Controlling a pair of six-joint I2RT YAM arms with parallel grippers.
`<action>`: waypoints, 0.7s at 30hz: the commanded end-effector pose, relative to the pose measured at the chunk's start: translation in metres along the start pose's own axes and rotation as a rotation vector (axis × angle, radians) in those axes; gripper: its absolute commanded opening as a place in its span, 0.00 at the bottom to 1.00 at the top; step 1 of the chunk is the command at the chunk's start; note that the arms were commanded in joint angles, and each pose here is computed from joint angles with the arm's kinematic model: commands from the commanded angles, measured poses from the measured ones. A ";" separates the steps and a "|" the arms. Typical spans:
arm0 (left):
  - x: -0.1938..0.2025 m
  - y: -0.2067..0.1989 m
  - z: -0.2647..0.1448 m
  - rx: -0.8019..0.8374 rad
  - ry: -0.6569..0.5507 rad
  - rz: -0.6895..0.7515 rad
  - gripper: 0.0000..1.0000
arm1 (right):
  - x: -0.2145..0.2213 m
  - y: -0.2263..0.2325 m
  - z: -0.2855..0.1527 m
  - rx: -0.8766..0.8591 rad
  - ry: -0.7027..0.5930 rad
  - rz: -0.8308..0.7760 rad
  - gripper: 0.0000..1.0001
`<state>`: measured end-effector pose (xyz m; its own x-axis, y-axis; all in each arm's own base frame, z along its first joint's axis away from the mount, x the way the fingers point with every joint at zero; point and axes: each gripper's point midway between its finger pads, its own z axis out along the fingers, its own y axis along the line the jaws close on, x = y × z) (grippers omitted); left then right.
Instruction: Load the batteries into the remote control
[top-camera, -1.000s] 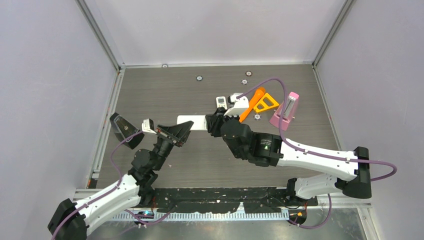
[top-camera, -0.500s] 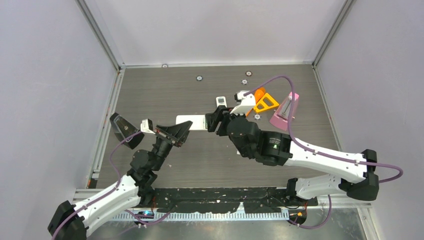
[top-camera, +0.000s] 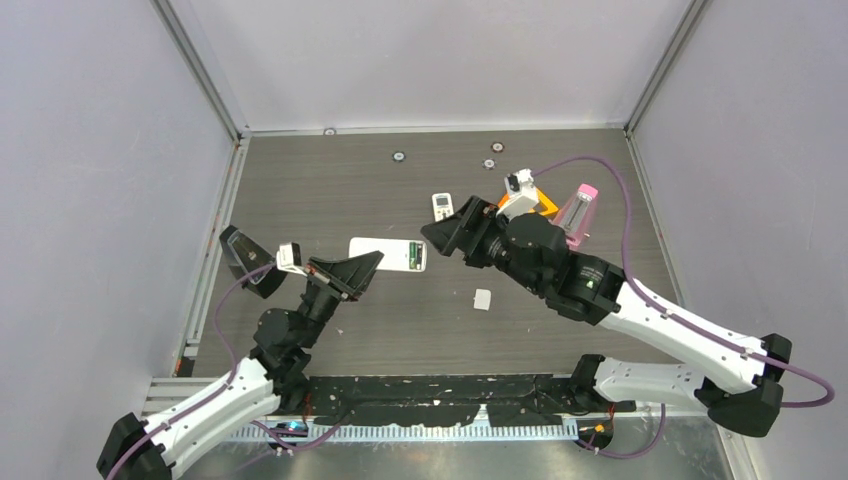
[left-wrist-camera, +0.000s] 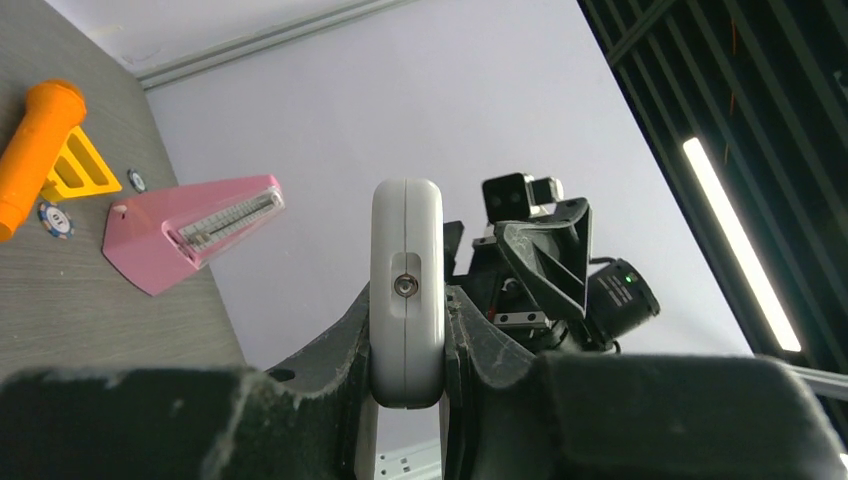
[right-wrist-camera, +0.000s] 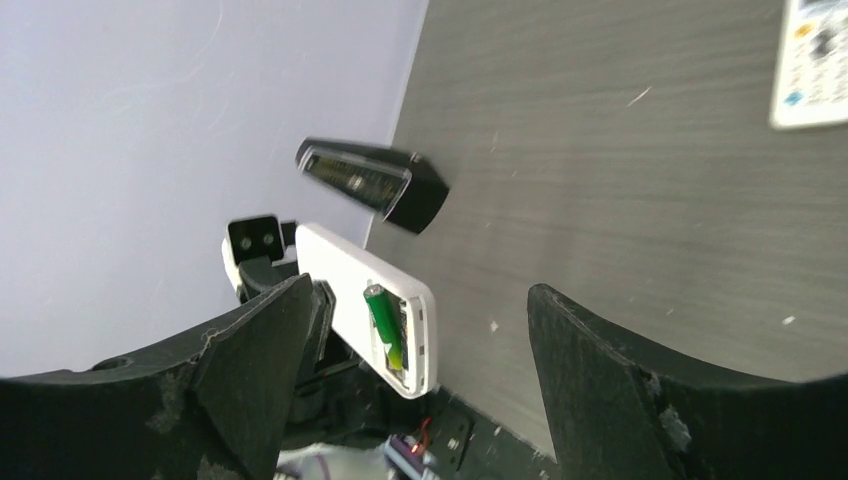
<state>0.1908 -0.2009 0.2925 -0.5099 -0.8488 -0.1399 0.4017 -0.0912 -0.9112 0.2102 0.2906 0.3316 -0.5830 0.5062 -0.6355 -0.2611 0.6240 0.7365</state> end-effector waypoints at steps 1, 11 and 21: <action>0.001 -0.028 -0.004 0.123 0.015 0.057 0.00 | 0.024 0.029 0.002 -0.143 0.142 0.131 0.84; 0.002 -0.031 -0.004 0.137 0.022 0.055 0.00 | 0.044 0.041 0.007 -0.226 0.223 0.235 0.70; 0.002 -0.029 -0.004 0.130 0.025 0.051 0.00 | 0.037 0.038 0.005 -0.253 0.169 0.300 0.59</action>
<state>0.1819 -0.2030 0.2984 -0.5160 -0.8344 -0.1937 0.4627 -0.0812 -0.8828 0.1805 0.3398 0.3066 -0.7973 0.4666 -0.3829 -0.2098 0.3806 0.9006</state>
